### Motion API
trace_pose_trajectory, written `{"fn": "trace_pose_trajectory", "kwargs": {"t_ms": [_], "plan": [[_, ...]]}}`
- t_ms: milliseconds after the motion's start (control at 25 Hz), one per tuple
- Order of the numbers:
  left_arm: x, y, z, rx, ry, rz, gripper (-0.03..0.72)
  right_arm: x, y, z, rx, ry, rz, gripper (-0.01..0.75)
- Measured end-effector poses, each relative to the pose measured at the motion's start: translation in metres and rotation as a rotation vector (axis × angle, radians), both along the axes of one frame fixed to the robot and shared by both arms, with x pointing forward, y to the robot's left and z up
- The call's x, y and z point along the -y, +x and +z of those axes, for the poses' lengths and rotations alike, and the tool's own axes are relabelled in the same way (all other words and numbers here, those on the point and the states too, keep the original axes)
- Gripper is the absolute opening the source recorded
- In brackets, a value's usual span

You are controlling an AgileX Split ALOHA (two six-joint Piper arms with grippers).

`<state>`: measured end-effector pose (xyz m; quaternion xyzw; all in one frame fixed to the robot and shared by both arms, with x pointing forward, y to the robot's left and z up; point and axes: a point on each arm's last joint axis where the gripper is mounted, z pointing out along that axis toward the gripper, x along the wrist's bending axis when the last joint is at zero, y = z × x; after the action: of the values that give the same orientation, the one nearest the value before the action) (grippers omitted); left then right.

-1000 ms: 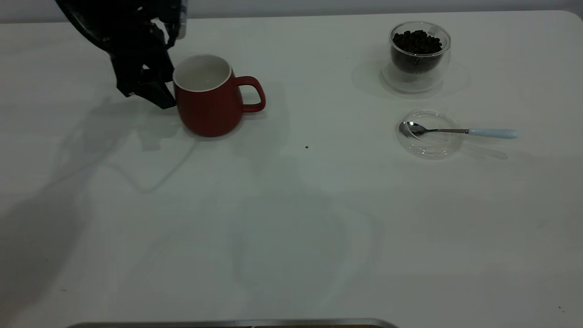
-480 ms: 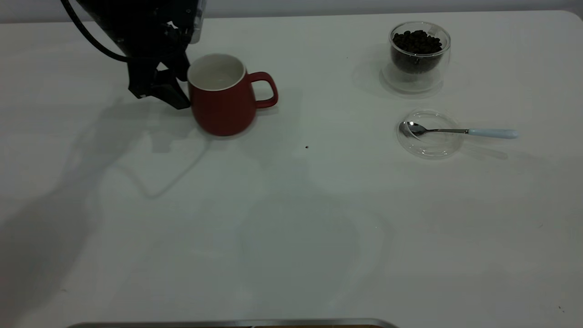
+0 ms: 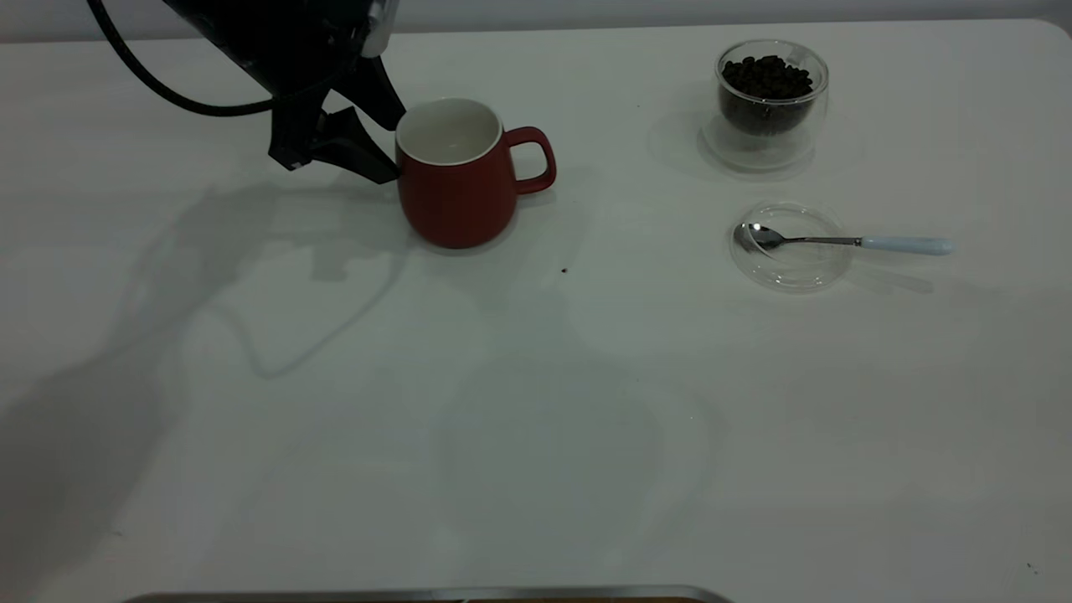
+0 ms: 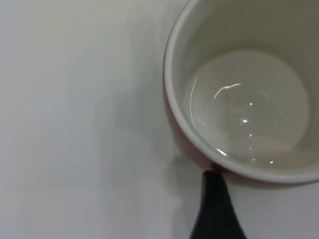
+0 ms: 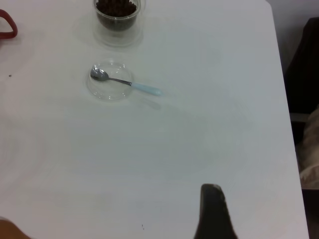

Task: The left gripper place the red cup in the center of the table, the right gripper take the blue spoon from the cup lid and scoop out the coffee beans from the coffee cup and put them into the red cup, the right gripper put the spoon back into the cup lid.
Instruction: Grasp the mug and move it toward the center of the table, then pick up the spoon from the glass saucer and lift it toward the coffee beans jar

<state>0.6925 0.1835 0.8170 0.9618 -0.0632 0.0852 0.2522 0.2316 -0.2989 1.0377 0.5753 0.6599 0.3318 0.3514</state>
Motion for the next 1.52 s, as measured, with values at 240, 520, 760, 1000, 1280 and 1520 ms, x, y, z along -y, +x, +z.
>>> {"fn": "trace_pose_trajectory", "kwargs": {"t_ms": [240,520,760,1000,1280,1520], "plan": [[0.004,-0.005,-0.010,-0.069,-0.054,0.006,0.522,0.000,0.000,0.000,0.000,0.000,0.000,0.547],[0.008,-0.005,-0.009,-0.088,-0.103,0.035,0.518,0.000,0.000,0.000,0.000,0.000,0.000,0.547],[0.011,-0.005,-0.007,-0.098,-0.146,0.047,0.518,0.000,0.000,0.000,0.000,0.000,0.000,0.547],[0.004,-0.003,0.017,-0.150,-0.113,0.159,0.516,0.000,0.000,0.000,0.000,0.000,0.000,0.547],[-0.027,-0.008,0.120,-0.152,-0.010,0.381,0.516,0.000,0.000,0.000,0.000,0.000,0.000,0.547],[-0.028,-0.049,0.246,-0.140,-0.147,0.597,0.516,0.000,0.000,0.000,0.000,0.000,0.000,0.547]]}}
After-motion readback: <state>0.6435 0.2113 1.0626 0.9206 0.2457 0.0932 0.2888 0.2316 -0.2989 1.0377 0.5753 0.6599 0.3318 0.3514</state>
